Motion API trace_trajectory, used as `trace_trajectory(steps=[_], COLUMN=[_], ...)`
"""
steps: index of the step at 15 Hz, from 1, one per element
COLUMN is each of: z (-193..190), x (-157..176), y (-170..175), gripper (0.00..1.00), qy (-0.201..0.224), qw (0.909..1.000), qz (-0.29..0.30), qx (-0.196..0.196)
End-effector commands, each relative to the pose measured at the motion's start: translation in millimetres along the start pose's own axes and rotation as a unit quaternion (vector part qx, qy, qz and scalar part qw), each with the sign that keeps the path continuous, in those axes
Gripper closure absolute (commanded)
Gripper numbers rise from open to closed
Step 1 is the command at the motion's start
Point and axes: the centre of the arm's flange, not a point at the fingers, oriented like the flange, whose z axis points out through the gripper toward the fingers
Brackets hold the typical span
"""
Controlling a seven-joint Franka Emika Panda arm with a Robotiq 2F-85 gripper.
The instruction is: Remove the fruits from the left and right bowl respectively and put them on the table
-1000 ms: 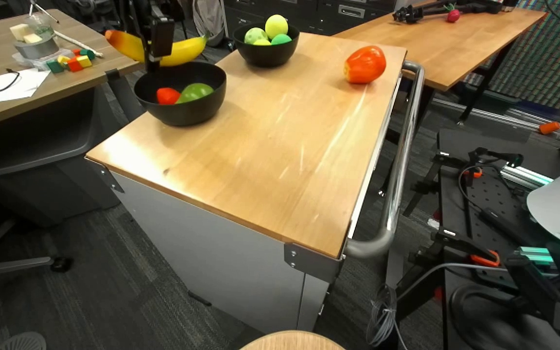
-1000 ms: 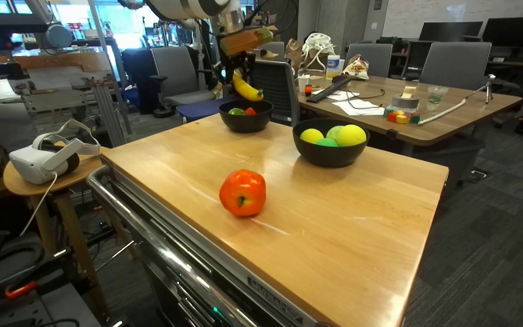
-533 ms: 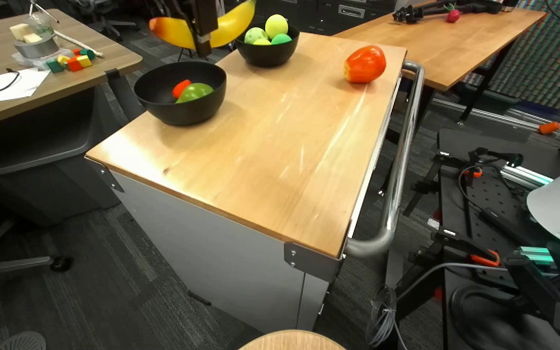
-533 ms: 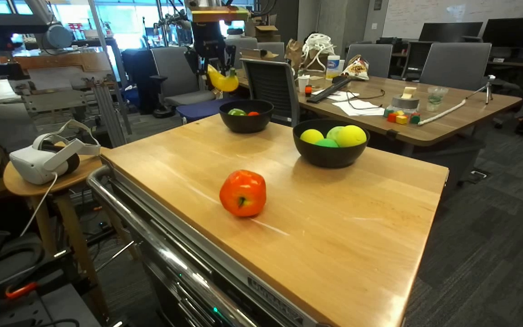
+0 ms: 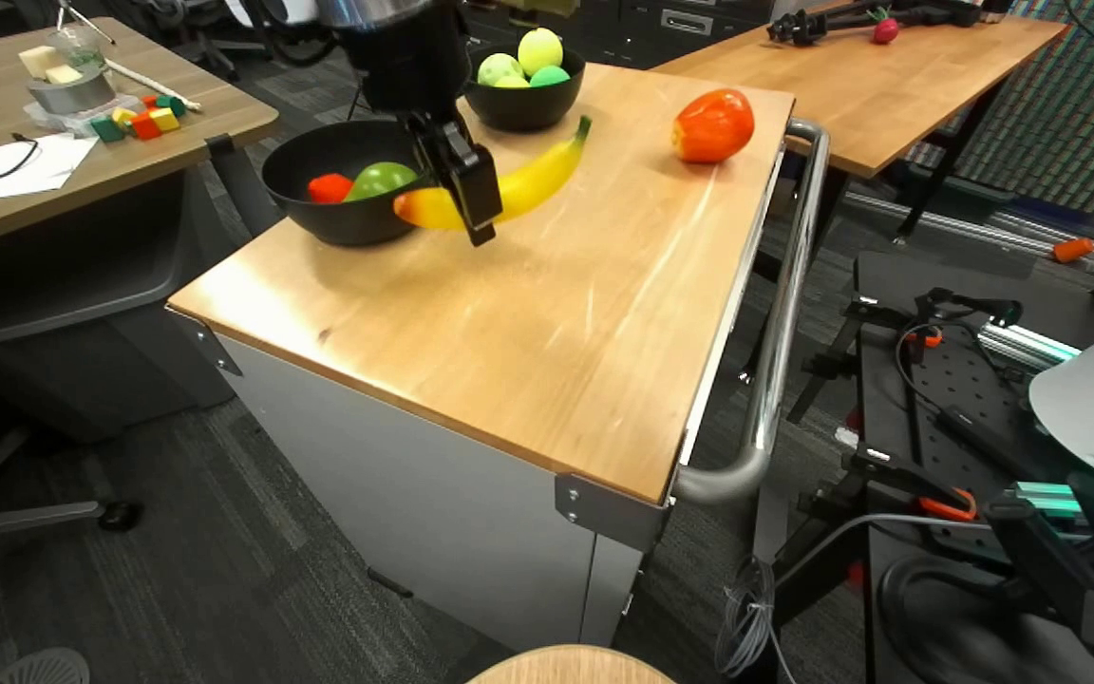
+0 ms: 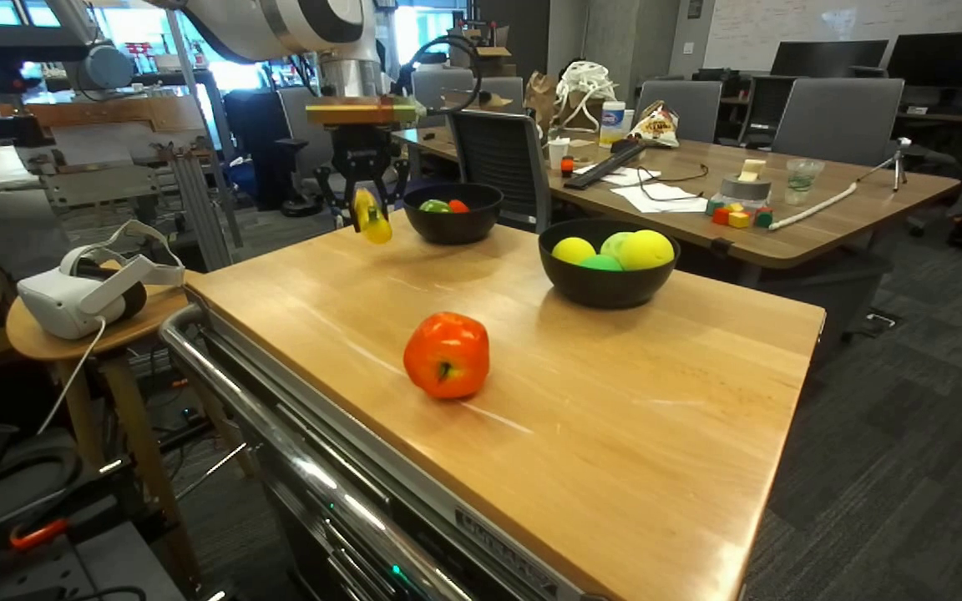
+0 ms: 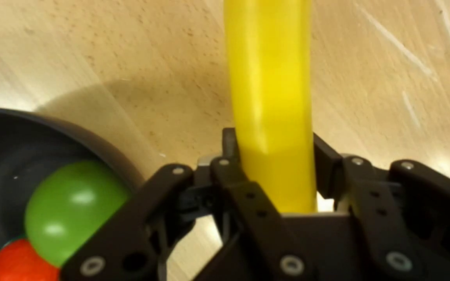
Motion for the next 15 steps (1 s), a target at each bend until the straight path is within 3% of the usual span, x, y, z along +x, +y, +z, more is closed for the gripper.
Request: trace_trajectory(steps=[1,5,6,7,9,11,13,15], z=[12.8,30.9,32.1,26.7,9.1,-17.9,-52.3,-86.9], x=[1.8,12.7,13.8,14.1,12.6,7.3,-2.6,-14.1], y=[-34.3,-58.6,-63.0,-65.3,-69.6,-70.0,-67.4,-55.7], gripper=[0.83,0.83,0.68,0.33,0.30,0.15,0.01,0.00], qy=[0.034,0.034,0.031,0.033,0.031,0.037,0.049,0.055], qw=[0.9987,0.9986,0.9987,0.9986,0.9984,0.9972,0.9926,0.9844], qz=[0.034,0.035,0.036,0.036,0.031,0.026,0.020,0.021], qx=[-0.017,-0.019,-0.020,-0.021,-0.035,-0.059,-0.109,-0.165])
